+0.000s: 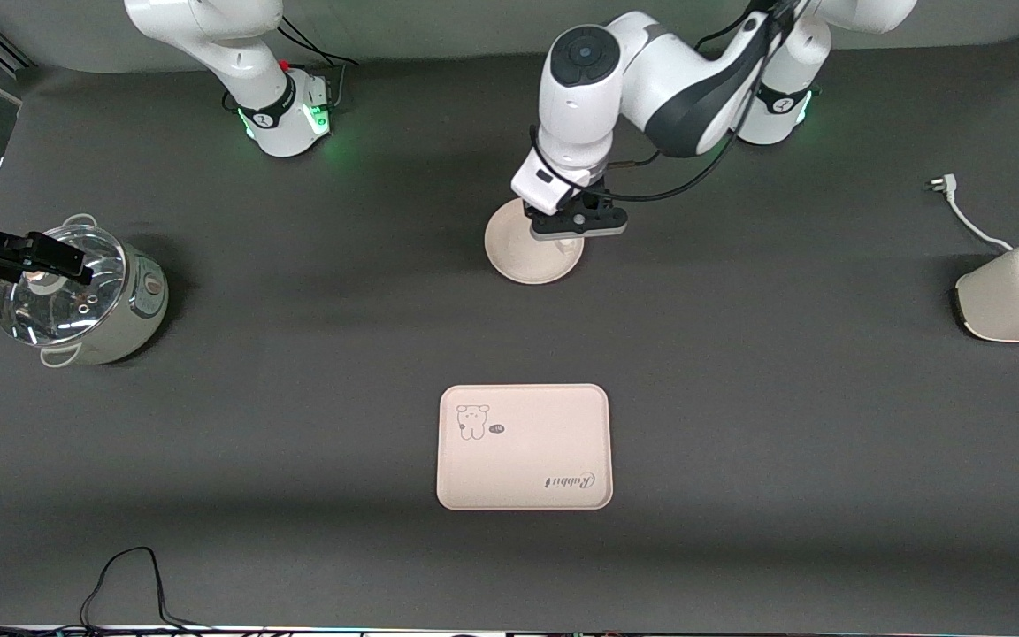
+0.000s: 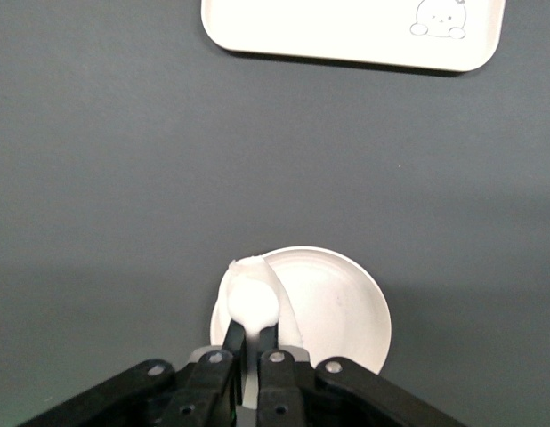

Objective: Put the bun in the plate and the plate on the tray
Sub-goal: 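Carry the bun with the left gripper and release it onto the plate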

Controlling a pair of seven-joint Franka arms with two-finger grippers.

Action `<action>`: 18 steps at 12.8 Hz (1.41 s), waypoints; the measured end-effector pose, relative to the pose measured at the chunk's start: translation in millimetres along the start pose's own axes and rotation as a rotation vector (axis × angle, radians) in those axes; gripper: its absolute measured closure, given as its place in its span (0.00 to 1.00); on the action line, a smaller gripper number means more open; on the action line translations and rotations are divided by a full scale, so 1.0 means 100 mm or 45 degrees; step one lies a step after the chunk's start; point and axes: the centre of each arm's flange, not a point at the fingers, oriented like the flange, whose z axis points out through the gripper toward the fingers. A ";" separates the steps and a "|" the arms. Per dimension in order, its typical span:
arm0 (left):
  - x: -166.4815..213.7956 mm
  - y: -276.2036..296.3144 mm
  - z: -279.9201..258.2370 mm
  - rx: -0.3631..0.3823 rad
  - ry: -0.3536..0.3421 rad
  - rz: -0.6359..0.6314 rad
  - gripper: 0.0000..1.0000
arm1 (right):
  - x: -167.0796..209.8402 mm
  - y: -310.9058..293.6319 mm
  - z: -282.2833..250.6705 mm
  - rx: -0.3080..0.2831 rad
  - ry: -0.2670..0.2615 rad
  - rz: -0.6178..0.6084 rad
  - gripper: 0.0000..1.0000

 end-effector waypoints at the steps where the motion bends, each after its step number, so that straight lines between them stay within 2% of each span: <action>1: -0.16 0.06 0.24 0.026 0.006 0.003 0.92 | 0.00 0.00 0.00 0.000 -0.001 0.000 0.00; 4: -0.49 0.25 0.90 0.080 0.028 -0.003 0.92 | 0.00 0.00 0.01 0.000 -0.004 0.000 0.00; 7: -0.51 0.32 1.38 0.043 0.004 -0.009 0.92 | 0.00 0.00 0.02 0.000 -0.006 0.000 0.00; 12: -0.50 0.28 1.68 0.073 -0.009 0.008 0.92 | 0.00 0.00 0.03 0.000 -0.008 0.000 0.00; 13: -0.50 0.28 1.68 0.070 -0.008 0.009 0.85 | 0.00 0.00 0.03 0.000 -0.008 0.000 0.00; 18: -0.47 0.27 1.67 0.086 0.027 0.052 0.27 | 0.00 0.00 0.03 0.000 -0.008 0.000 0.00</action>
